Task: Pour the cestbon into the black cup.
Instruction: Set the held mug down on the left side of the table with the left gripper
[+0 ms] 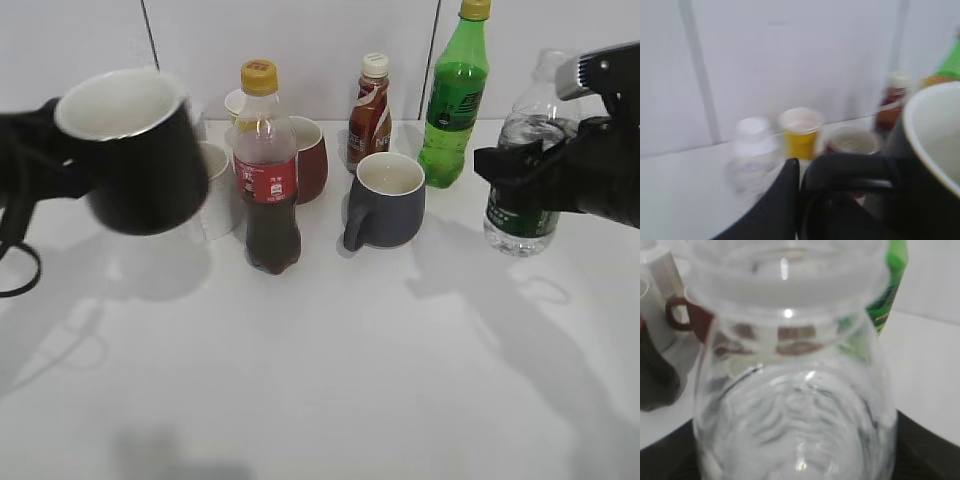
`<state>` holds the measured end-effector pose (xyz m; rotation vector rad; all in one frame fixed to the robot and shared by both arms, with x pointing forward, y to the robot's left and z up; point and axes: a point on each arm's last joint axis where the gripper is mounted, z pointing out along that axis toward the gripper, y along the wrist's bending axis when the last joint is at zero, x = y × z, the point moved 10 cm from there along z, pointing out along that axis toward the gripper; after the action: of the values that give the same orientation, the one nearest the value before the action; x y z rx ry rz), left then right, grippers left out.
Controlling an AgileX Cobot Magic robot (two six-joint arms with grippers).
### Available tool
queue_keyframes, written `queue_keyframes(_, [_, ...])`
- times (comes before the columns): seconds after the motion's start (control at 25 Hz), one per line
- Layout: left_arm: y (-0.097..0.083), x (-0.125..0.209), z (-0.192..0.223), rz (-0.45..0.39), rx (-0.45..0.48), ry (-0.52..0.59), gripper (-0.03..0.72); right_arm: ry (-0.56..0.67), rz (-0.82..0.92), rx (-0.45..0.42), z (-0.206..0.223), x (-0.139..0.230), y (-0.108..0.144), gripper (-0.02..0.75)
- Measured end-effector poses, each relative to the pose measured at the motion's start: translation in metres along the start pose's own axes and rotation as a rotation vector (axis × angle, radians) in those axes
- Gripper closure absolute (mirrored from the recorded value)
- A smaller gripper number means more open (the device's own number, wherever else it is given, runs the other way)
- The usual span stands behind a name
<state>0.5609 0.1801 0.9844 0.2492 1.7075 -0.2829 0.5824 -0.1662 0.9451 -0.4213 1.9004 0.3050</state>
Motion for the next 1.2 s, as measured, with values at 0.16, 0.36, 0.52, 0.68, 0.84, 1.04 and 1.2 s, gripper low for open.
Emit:
queue_keyframes(0.16, [0.039,0.023,0.001,-0.027,-0.12,0.04,0.641,-0.048,-0.024,0.008,0.008,-0.001,-0.005,0.237])
queue_keyframes(0.36, [0.081,0.05,0.009,-0.054,-0.248,0.074,0.641,-0.074,0.001,0.052,0.027,0.013,-0.015,0.237])
queue_keyframes(0.52, [0.096,0.081,0.016,-0.058,-0.289,0.135,0.641,-0.1,0.013,0.049,0.04,0.024,-0.016,0.237])
queue_keyframes(0.68, [0.096,0.109,0.024,-0.038,-0.277,0.171,0.641,-0.078,0.05,0.081,0.046,0.039,-0.023,0.237])
queue_keyframes(0.84, [0.095,0.131,0.03,-0.043,-0.262,0.174,0.641,-0.041,0.065,0.093,0.049,0.055,-0.025,0.237])
queue_keyframes(1.04, [0.09,0.156,0.033,-0.043,-0.233,0.22,0.641,-0.065,0.071,0.097,0.047,0.063,-0.025,0.237])
queue_keyframes(1.2, [0.088,0.158,0.034,-0.047,-0.223,0.208,0.641,-0.062,0.088,0.113,0.045,0.081,-0.027,0.237])
